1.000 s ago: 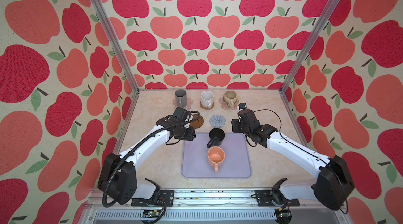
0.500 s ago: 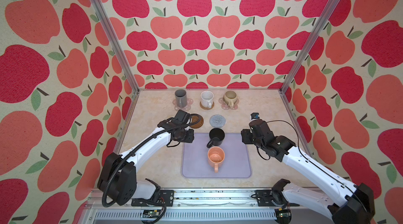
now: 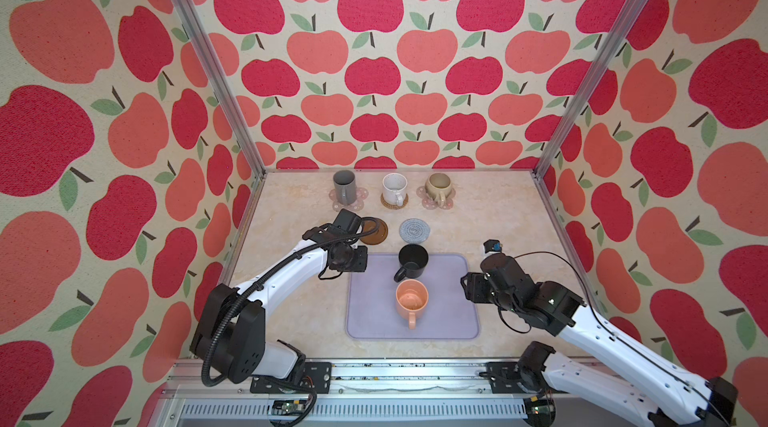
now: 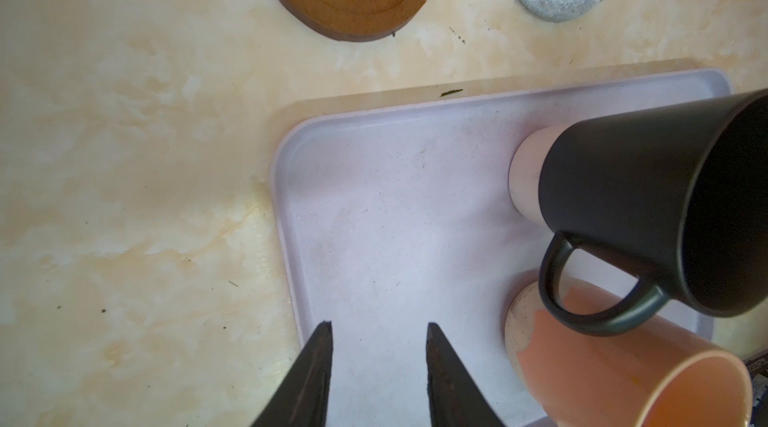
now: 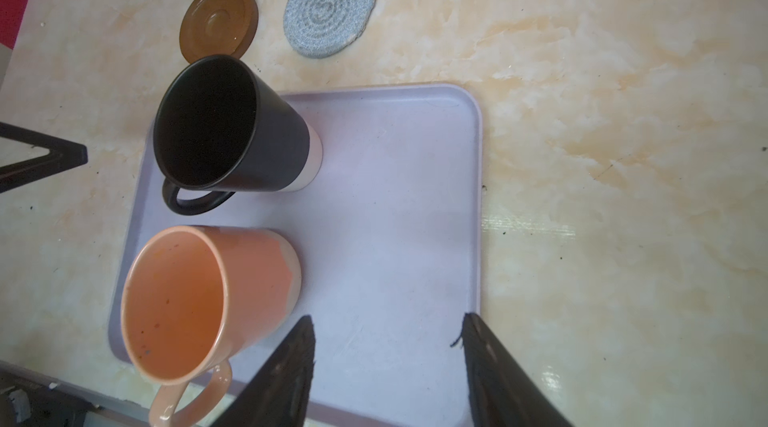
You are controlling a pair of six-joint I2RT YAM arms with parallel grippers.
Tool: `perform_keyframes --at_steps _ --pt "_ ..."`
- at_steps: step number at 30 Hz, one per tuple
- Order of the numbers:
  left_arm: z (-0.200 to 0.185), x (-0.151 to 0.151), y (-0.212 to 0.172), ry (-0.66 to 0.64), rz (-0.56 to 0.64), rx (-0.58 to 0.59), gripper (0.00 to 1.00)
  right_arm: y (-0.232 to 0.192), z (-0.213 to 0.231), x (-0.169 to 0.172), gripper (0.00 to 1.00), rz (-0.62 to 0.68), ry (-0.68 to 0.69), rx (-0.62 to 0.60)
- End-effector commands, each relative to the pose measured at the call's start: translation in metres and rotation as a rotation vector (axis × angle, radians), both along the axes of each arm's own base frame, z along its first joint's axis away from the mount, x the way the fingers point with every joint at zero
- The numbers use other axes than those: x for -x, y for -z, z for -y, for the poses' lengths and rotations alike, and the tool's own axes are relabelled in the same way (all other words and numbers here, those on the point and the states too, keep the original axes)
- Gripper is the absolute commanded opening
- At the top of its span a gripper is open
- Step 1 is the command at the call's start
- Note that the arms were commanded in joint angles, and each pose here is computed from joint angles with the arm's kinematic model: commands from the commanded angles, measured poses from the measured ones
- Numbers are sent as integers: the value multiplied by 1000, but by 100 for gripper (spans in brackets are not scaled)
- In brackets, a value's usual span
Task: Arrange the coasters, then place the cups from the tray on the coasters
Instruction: 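Move the right gripper toward the robot over the orange mug on the tray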
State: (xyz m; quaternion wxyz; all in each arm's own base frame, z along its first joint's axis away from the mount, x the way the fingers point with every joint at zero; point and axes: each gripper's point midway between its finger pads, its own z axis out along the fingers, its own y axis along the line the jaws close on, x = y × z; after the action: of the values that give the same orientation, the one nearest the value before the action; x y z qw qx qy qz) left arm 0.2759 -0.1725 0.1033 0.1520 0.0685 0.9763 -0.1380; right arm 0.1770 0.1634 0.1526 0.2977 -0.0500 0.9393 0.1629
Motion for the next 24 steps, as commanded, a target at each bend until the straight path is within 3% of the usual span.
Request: perform_keyframes --at_steps 1,13,19,24 --pt "-7 3 12 -41 -44 -15 40 7 5 12 59 -32 28 25" --pt "-18 -4 21 -122 -84 -23 39 -1 -16 42 56 -70 -90 39" --pt "-18 -5 22 -136 -91 -12 38 2 -57 58 53 -67 -208 36" --pt "-16 -8 18 -132 -79 4 38 14 -84 72 51 -93 -276 117"
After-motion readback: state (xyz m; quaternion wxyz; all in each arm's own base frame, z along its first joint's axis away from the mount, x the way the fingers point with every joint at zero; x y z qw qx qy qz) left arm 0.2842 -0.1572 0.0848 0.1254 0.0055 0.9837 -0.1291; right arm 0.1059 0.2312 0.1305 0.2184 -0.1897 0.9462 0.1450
